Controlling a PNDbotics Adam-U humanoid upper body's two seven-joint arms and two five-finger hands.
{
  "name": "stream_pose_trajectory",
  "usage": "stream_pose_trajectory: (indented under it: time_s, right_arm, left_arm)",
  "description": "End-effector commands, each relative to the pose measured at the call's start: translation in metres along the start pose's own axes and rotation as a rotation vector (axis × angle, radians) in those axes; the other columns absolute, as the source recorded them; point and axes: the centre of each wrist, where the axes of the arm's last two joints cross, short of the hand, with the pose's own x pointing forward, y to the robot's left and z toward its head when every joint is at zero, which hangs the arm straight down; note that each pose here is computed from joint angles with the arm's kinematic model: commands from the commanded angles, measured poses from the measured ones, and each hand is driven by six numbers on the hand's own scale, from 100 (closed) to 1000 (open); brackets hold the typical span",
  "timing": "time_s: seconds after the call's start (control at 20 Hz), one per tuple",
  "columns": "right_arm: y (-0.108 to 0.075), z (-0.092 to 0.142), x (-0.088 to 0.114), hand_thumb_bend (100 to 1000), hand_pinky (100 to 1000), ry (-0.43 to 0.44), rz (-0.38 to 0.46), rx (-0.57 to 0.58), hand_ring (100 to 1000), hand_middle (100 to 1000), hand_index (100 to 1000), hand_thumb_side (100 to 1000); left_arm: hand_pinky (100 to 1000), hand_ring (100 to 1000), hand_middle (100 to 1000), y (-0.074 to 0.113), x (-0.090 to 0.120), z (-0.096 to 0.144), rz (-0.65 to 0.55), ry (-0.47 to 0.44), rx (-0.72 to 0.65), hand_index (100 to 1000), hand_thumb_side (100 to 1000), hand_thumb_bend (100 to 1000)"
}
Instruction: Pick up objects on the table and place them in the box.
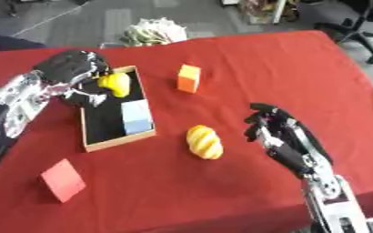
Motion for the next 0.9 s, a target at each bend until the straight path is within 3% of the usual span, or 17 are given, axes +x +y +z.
stream_pose_trajectory:
  time_s: [0.05, 0.55, 0.75, 0.9]
  right_arm:
    - [-0.004, -0.003, 0.006, 100, 538, -0.022, 0.018, 0.009, 566, 620, 834, 408]
    - [-0.004, -0.003, 0.006, 100, 539, -0.021, 0.016, 0.012, 566, 621, 834, 408]
    - [-0.004, -0.003, 0.006, 100, 539, -0.021, 0.016, 0.012, 566, 621, 833, 408]
    - [-0.004, -0.003, 0.006, 100, 540, -0.021, 0.016, 0.011, 566, 621, 833, 408]
  left_arm:
    - [643, 512, 501, 0.009, -0.001, -0.003, -0.038, 0.017, 0.013, 693, 243, 178]
    - [746, 651, 662, -0.001, 0.003, -0.007, -0.096, 0.024, -0.067, 825, 300, 323]
    - [794, 729, 749, 0.006, 0.003, -0.007, -0.123, 0.012, -0.102, 886, 356, 503]
    - [805, 738, 759, 0.019, 0.0, -0.003, -0.143, 0.02, -0.099, 895, 341, 506]
